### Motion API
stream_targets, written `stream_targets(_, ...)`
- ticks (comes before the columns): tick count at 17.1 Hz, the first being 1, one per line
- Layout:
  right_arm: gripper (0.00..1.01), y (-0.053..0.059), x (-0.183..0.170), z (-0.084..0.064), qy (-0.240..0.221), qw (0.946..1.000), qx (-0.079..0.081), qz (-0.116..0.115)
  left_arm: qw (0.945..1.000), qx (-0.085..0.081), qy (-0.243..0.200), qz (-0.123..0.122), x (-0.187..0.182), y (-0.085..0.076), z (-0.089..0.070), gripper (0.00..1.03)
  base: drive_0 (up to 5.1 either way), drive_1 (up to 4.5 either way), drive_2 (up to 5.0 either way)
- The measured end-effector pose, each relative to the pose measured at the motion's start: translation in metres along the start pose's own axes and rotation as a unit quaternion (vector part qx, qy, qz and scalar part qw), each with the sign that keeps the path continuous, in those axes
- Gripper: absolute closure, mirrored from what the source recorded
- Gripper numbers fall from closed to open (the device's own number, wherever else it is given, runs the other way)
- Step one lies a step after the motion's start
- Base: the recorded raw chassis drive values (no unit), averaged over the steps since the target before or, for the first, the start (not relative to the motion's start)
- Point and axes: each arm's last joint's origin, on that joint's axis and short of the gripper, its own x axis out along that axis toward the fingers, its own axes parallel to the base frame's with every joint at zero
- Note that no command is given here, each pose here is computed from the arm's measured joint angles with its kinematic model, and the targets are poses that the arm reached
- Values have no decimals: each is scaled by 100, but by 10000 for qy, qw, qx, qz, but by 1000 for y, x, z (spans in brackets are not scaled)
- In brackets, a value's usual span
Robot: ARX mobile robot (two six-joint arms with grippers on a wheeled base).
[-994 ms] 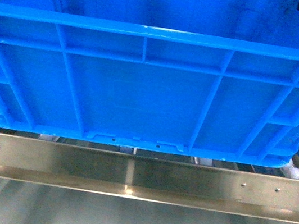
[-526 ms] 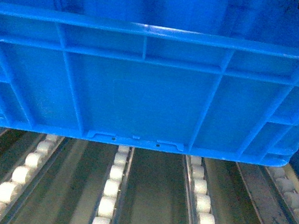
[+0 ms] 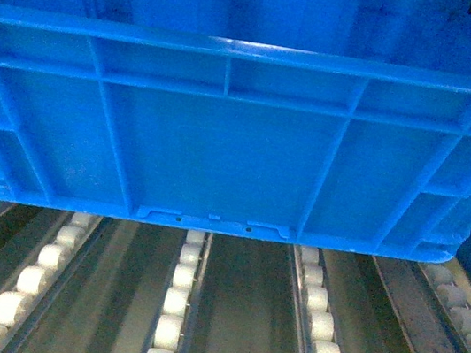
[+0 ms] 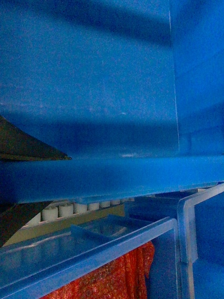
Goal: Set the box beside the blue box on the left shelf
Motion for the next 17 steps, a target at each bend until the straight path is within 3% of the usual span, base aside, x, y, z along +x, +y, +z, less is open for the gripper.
stream_targets(17,92,0,0,0,0,10000,0,0,10000,0,2,0,0,0,0,96,0,0,0)
